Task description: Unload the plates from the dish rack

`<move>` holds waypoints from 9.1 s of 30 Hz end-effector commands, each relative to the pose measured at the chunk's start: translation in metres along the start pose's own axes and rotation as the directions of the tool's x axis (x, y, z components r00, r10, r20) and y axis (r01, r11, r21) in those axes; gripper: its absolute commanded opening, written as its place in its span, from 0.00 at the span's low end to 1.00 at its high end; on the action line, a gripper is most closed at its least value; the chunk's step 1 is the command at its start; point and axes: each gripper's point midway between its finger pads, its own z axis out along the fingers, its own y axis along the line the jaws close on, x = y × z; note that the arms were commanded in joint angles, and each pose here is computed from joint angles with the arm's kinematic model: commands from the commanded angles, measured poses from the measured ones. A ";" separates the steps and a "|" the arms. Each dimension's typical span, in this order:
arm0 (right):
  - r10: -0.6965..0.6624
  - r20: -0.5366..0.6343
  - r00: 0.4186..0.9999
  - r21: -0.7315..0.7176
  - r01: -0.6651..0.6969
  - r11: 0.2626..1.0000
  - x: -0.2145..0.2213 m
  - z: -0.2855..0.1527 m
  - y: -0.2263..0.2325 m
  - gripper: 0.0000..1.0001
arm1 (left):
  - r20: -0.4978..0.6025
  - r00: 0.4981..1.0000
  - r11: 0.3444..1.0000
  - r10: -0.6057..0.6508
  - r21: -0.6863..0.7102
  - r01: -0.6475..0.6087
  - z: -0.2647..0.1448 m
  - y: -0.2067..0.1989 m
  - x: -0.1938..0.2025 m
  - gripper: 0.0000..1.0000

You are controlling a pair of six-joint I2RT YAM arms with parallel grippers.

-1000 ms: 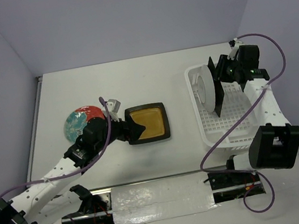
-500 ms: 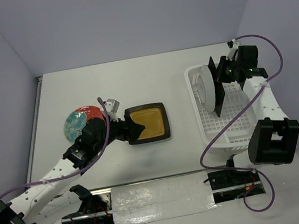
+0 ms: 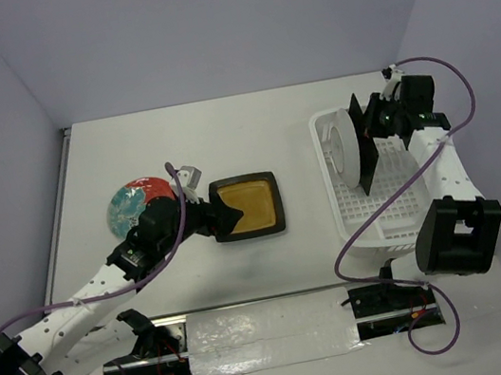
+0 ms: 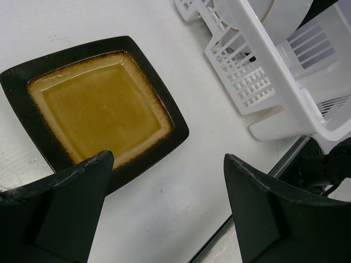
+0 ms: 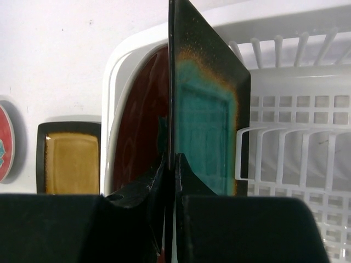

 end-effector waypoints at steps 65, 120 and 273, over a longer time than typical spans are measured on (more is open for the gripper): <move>-0.605 0.685 -0.405 0.497 0.867 -0.018 0.071 -0.072 0.342 0.00 | 0.301 0.953 0.936 -0.036 -0.323 0.137 -0.153 0.009 -0.143 1.00; -0.653 0.633 -0.415 0.434 0.889 -0.144 0.212 0.031 0.297 0.03 | 0.326 0.945 0.952 -0.022 -0.280 0.119 -0.151 0.014 -0.124 0.99; -0.003 0.266 0.964 -0.033 0.013 0.999 -0.019 -0.087 0.071 0.58 | 0.038 0.998 0.998 -0.053 -0.044 0.055 -0.030 0.003 -0.023 0.97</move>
